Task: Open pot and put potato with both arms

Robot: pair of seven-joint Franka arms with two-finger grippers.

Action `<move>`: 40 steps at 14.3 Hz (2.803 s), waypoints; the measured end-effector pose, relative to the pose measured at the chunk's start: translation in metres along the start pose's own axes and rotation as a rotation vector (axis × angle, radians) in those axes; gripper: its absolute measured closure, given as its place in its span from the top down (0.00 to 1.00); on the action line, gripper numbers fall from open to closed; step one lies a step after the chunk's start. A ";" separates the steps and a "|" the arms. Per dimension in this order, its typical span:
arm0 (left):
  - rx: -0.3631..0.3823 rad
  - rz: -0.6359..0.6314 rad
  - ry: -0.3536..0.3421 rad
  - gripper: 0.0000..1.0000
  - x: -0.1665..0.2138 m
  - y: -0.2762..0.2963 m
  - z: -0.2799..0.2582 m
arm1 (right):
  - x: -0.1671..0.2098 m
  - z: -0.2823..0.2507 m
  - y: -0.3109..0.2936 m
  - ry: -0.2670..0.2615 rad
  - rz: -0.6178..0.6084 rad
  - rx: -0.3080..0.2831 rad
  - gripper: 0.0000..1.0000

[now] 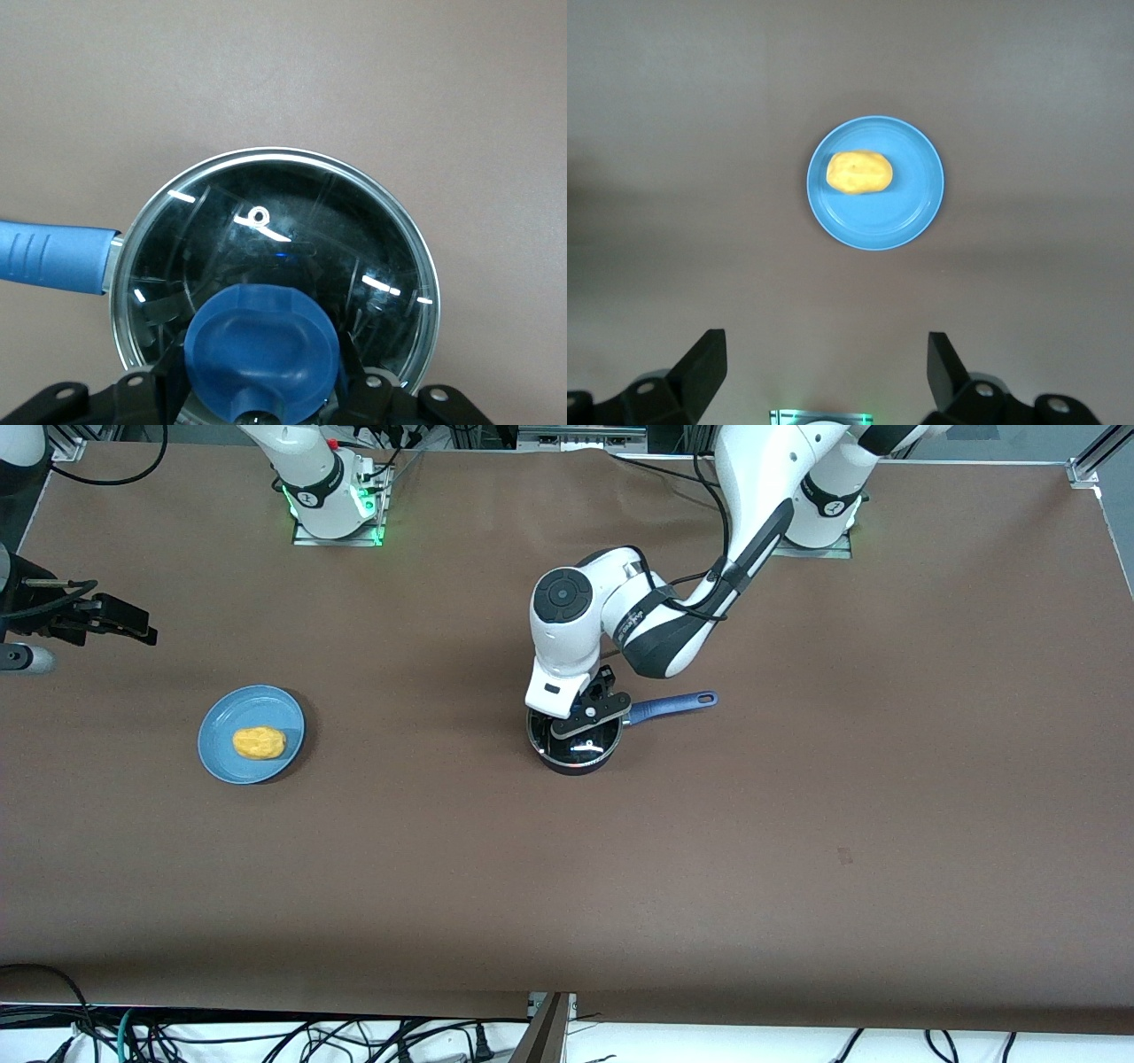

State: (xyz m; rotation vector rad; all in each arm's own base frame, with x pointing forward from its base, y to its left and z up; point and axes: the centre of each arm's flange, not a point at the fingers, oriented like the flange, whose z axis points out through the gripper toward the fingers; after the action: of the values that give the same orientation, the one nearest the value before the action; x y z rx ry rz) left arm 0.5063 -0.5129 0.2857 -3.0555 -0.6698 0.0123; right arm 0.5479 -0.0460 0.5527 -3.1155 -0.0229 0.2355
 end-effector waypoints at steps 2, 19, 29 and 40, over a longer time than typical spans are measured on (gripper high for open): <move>-0.005 0.001 0.003 0.67 0.002 0.000 -0.004 | 0.003 0.009 0.000 -0.023 -0.035 0.002 1.00; 0.019 0.421 -0.056 0.67 0.285 -0.269 -0.072 | 0.050 0.175 0.011 -0.004 -1.154 -0.115 1.00; -0.026 0.487 -0.082 0.67 0.340 -0.485 0.045 | 0.054 0.312 0.006 0.111 -1.411 -0.218 1.00; -0.018 0.446 -0.035 0.89 0.321 -0.518 0.088 | 0.057 0.345 0.006 0.099 -1.419 -0.207 0.62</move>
State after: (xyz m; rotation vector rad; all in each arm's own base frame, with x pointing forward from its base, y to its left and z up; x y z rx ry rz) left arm 0.5807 0.0928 0.2036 -3.1543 0.0231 0.0648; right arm 0.5525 -0.0453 0.2029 -2.4157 -2.1272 0.0164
